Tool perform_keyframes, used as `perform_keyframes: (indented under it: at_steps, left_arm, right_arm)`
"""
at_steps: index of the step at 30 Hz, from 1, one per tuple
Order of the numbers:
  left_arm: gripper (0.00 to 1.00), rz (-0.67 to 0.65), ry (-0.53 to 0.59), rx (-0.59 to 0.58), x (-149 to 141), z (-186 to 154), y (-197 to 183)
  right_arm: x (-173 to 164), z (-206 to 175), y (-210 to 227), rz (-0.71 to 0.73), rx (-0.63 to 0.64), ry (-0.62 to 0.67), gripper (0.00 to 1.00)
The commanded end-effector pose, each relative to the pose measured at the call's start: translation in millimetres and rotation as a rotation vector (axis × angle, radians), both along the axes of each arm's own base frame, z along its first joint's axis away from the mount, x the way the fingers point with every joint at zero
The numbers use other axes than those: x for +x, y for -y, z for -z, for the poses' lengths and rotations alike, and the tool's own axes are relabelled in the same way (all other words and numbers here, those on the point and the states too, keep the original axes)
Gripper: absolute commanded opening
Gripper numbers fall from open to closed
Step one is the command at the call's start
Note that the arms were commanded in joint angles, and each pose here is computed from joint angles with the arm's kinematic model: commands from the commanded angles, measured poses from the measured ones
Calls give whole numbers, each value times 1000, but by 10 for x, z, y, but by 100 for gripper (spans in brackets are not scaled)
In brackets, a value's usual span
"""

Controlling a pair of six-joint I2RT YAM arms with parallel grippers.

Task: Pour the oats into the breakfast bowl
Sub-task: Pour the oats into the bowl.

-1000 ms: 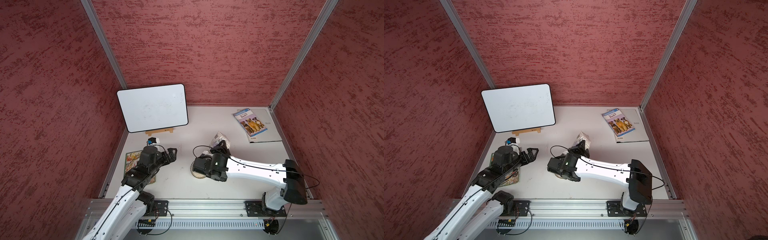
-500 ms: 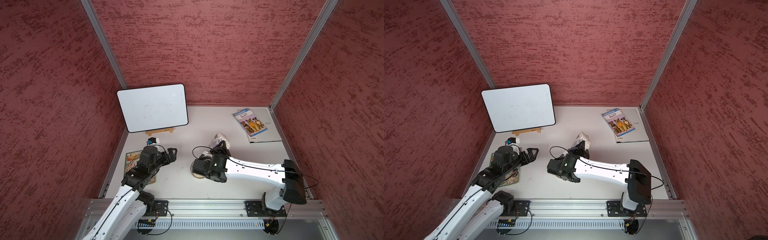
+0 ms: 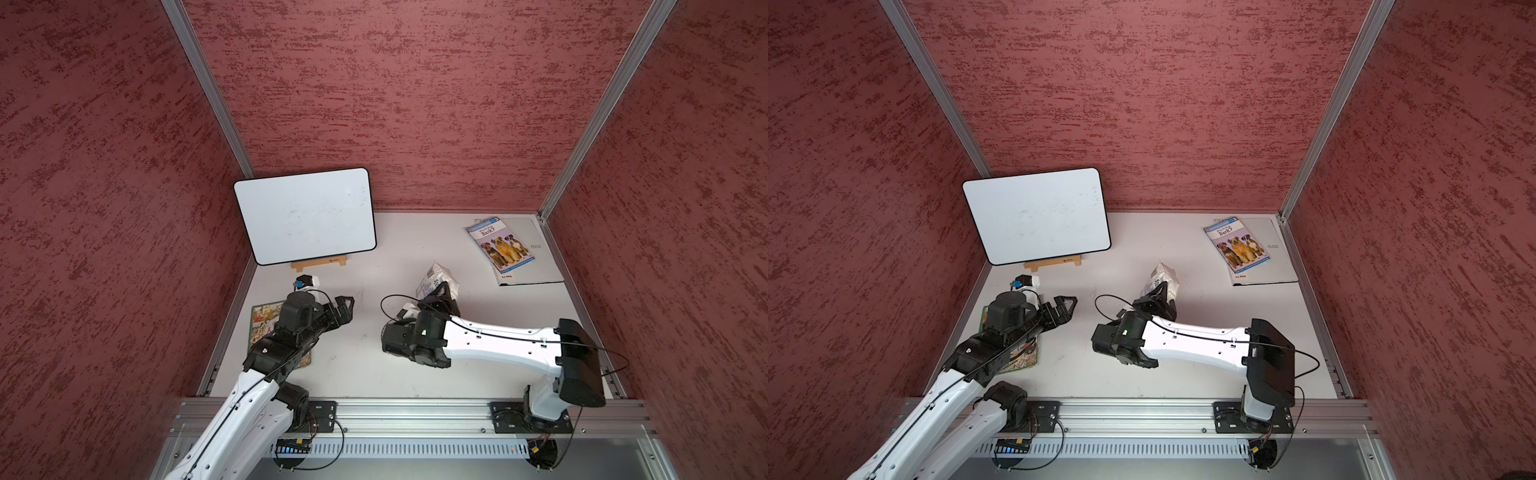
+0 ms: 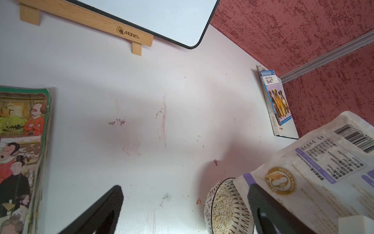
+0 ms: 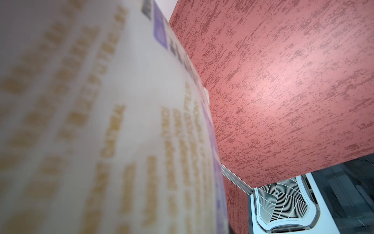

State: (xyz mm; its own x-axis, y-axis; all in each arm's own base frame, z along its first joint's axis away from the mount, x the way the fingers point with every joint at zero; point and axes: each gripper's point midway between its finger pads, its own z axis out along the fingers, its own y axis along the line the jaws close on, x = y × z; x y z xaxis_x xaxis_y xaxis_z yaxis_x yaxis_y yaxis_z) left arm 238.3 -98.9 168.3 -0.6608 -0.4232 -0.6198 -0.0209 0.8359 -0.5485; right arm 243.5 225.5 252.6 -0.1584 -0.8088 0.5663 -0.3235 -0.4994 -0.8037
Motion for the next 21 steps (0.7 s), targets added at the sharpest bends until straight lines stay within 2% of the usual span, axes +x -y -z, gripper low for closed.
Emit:
perform_keyframes:
  at_steps: [1, 10, 14, 16, 19, 21]
  left_arm:
    - [100, 12, 18, -3, 17, -17, 15]
    - [100, 11, 17, -2, 14, -9, 12]
    - [100, 10, 19, -3, 18, -14, 11]
    - [100, 11, 18, -2, 18, -14, 12]
    - [100, 10, 18, -2, 14, -12, 9]
    - [100, 10, 20, -2, 15, -15, 9]
  right_arm:
    - [-7, -340, -38, -22, 48, 126, 0]
    - [-23, -304, -59, -32, 21, 126, 0]
    - [-26, -343, -77, -30, 56, 134, 0]
    - [-37, -295, -70, -39, 13, 133, 0]
    - [-40, -403, -67, -33, 77, 150, 0]
    - [-53, -319, -62, -41, 30, 137, 0]
